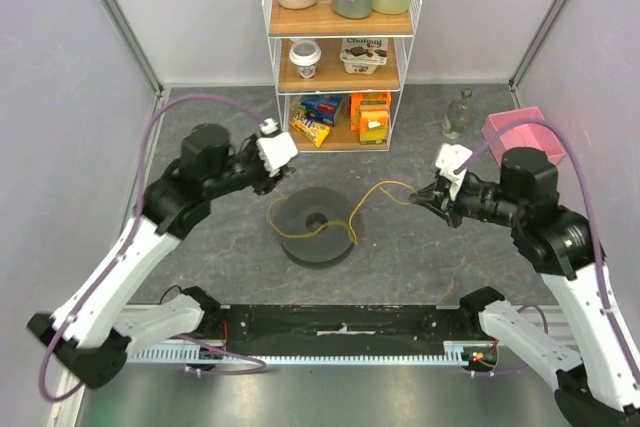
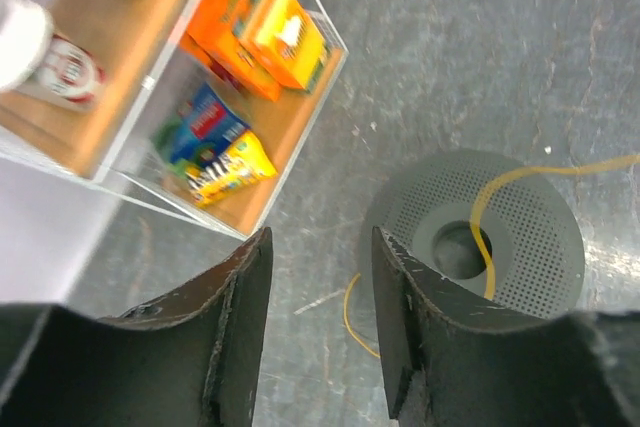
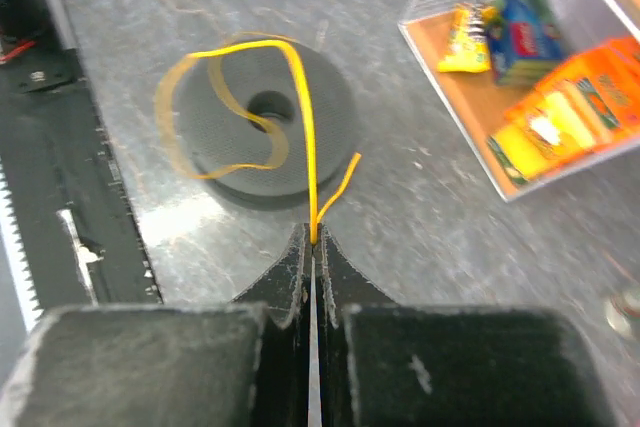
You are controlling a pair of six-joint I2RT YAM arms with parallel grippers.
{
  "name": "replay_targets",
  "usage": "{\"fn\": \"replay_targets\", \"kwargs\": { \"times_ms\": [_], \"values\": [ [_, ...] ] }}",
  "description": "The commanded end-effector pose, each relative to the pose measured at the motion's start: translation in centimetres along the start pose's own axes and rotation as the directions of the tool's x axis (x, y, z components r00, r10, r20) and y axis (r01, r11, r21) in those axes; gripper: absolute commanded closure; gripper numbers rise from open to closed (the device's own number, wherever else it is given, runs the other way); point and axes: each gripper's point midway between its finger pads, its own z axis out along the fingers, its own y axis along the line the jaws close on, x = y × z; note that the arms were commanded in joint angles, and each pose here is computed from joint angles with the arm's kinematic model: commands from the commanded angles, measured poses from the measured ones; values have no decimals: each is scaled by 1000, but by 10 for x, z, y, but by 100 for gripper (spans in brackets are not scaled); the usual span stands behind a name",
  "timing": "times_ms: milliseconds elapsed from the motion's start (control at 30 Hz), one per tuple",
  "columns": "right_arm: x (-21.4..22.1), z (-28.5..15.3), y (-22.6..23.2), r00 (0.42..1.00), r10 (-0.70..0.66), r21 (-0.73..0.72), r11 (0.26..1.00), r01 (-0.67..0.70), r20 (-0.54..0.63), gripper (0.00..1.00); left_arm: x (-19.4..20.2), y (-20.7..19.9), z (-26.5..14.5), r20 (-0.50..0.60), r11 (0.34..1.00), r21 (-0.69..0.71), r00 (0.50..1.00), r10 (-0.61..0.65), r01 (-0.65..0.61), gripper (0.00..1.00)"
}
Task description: Wrap the cables
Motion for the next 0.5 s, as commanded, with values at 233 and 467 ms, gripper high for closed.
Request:
{"fn": "replay_targets", "kwargs": {
  "times_ms": [233, 467],
  "values": [
    [1, -51, -124, 951, 301, 708, 657, -257, 66, 100, 19, -66, 24, -31, 928, 358, 994, -102, 106, 50],
    [-64, -37, -118, 942, 222, 570, 752, -330, 253, 100, 75, -98, 32, -208, 886, 384, 959, -191, 260, 48]
  ]
}}
